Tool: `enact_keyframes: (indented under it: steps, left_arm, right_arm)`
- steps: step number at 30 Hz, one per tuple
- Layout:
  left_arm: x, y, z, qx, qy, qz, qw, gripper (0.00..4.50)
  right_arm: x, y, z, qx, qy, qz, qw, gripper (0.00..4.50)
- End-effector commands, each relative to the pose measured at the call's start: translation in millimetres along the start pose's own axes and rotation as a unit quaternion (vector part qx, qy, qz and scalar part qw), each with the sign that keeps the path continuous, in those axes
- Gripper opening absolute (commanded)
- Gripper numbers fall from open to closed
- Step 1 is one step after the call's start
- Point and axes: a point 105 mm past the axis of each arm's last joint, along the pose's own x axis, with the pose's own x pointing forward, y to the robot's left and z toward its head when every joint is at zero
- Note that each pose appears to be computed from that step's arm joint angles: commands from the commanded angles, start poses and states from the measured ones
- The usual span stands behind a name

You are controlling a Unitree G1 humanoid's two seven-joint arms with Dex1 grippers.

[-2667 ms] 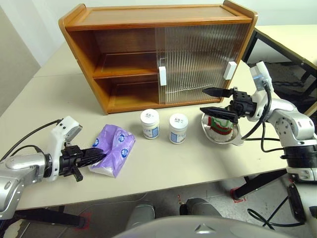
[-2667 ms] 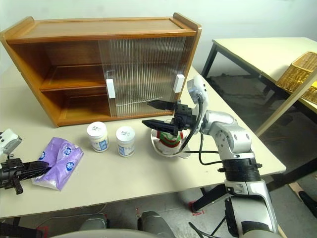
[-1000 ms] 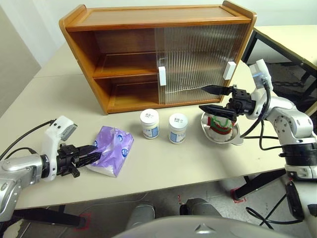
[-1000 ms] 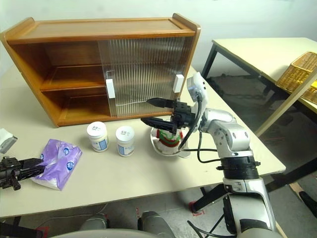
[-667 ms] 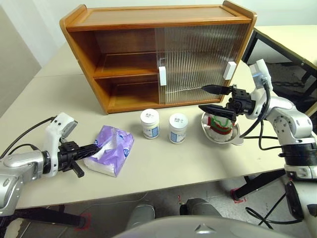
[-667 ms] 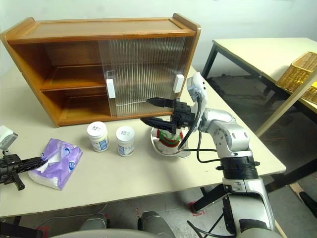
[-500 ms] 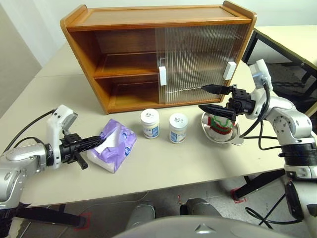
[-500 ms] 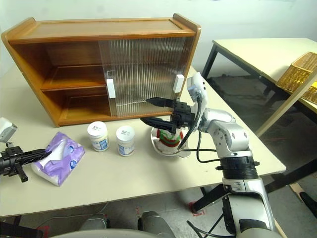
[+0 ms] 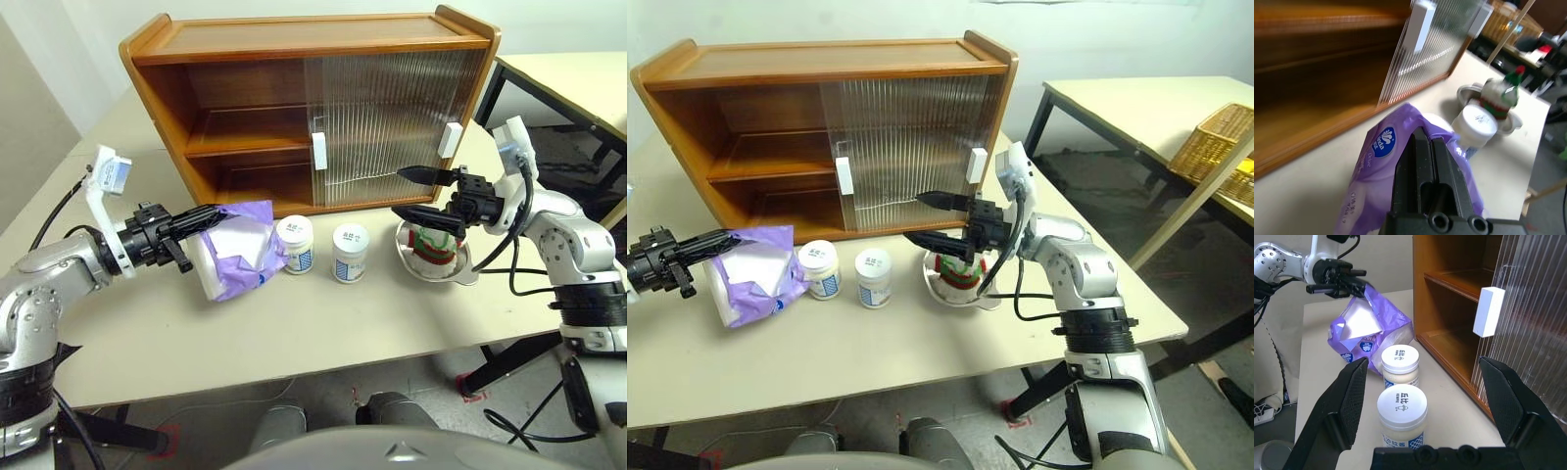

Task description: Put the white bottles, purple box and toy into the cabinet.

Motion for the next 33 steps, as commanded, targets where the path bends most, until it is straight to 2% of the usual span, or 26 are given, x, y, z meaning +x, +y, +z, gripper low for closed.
enact_keyframes:
  steps: [1,12,20,30,33]
  left_arm:
    - [1,-1,11,-0.015,-0.030,-0.001,0.999,0.03]
    - [1,-1,41,-0.037,-0.092,0.001,0.995,0.03]
    - [16,1,59,-0.041,-0.137,0.014,0.990,0.03]
    - [30,22,69,-0.056,-0.177,0.075,0.980,0.03]
    - [33,28,77,-0.066,-0.208,0.091,0.972,0.03]
  right_arm:
    - [1,-1,0,-0.004,0.005,-0.001,1.000,4.50]
    - [2,-2,-1,-0.004,0.005,-0.001,1.000,4.50]
    - [2,-2,-1,-0.005,0.005,-0.003,1.000,4.50]
    - [2,-2,-2,-0.005,0.006,-0.005,1.000,4.50]
    - [1,-2,-3,-0.004,0.007,-0.005,1.000,4.50]
